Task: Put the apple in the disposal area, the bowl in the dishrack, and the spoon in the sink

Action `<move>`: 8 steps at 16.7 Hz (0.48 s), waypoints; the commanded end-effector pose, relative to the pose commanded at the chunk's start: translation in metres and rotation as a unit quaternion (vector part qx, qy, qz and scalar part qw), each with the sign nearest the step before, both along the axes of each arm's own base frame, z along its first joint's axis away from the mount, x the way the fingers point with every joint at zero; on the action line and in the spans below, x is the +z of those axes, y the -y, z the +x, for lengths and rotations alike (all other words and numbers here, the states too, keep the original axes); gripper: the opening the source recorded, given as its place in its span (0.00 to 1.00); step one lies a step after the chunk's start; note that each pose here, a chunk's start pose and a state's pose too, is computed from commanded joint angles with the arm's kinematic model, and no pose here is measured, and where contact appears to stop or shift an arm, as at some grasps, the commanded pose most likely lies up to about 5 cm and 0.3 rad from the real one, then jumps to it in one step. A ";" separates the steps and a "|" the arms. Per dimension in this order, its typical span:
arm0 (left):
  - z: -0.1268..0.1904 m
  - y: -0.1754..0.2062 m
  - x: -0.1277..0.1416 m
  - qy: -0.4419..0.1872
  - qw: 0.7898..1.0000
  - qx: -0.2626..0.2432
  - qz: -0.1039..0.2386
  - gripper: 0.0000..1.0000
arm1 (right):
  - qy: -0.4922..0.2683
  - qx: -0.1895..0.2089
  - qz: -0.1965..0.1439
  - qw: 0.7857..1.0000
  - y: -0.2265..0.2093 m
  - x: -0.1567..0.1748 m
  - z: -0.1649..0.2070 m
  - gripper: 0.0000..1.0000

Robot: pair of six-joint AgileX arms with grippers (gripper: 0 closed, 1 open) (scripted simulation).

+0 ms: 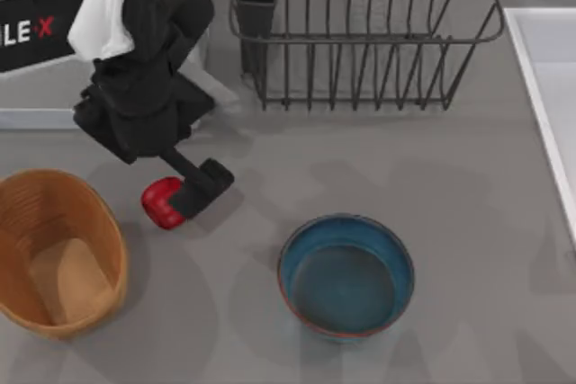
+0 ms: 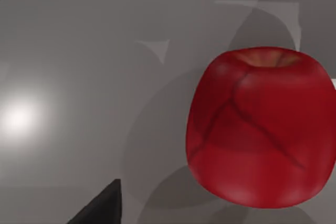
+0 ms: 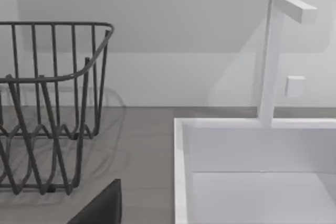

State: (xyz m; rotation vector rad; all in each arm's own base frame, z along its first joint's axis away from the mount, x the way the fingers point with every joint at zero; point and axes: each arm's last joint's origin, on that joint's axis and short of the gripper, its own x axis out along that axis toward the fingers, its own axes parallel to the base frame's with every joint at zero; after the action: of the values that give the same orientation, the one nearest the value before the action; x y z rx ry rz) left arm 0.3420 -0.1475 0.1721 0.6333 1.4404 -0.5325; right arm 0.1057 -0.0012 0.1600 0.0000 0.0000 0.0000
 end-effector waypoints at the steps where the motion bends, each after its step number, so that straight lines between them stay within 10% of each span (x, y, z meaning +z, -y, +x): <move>1: 0.000 0.000 -0.007 -0.001 1.000 -0.001 0.001 1.00 | 0.000 0.000 0.000 1.000 0.000 0.000 0.000 1.00; 8: 0.005 -0.002 -0.064 0.002 1.000 -0.001 -0.001 1.00 | 0.000 0.000 0.000 1.000 0.000 0.000 0.000 1.00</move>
State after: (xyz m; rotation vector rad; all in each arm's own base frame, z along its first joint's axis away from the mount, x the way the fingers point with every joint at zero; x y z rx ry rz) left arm 0.3466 -0.1459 0.1085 0.6341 1.4367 -0.5334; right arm 0.1057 -0.0012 0.1600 0.0000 0.0000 0.0000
